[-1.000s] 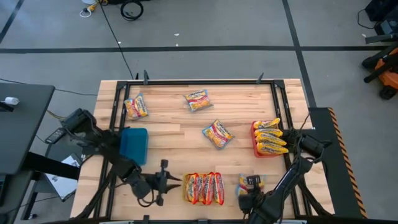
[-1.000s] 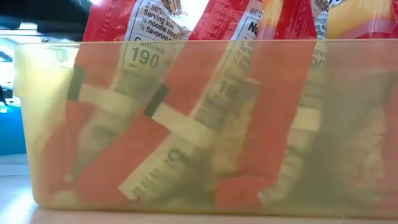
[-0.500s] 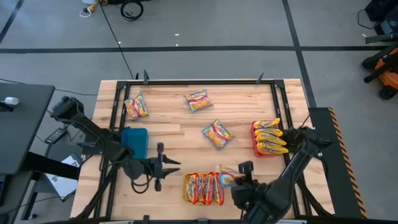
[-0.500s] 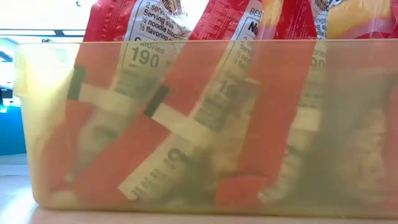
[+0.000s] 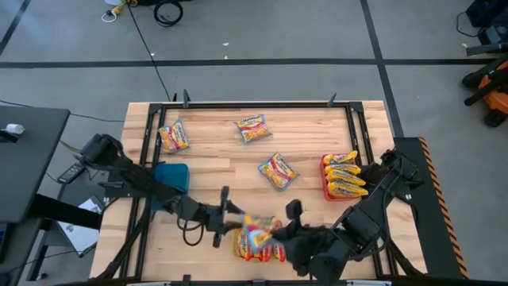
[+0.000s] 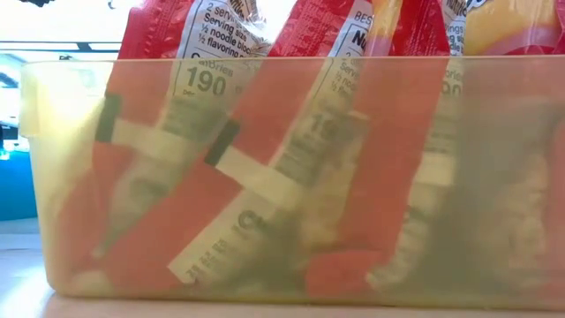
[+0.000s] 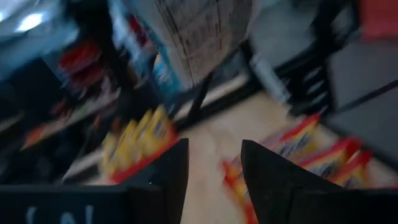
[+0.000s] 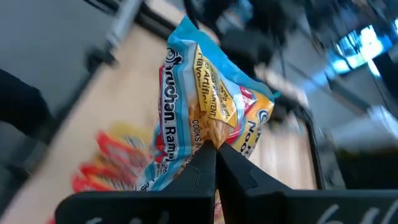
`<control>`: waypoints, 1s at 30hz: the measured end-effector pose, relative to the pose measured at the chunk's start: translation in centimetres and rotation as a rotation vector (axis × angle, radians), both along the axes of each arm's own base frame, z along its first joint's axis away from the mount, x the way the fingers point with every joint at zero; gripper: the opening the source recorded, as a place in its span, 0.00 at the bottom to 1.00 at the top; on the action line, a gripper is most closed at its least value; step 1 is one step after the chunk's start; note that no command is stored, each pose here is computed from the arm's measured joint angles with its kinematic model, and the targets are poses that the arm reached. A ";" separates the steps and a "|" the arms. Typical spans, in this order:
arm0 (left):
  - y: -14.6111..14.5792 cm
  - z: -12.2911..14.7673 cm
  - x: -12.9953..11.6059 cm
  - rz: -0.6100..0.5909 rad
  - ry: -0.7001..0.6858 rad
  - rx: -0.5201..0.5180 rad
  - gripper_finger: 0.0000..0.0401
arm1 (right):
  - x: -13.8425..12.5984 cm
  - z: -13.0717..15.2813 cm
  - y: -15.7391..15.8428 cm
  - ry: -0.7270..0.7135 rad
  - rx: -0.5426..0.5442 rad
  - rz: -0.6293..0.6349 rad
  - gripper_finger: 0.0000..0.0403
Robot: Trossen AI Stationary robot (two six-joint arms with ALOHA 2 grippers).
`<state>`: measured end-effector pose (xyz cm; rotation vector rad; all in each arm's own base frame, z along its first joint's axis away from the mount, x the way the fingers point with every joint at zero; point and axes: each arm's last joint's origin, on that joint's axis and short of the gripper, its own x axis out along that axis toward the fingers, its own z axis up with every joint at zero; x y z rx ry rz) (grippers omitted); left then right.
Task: Sort Maruchan noodles
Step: Put the blue noodle pack into the blue bin
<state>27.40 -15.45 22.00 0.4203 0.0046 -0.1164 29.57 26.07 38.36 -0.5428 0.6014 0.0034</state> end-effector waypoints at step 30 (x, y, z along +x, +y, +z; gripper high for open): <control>0.2 2.9 1.7 -0.484 -0.465 -0.005 0.74 | 5.1 2.3 -2.9 -0.160 0.113 0.183 0.02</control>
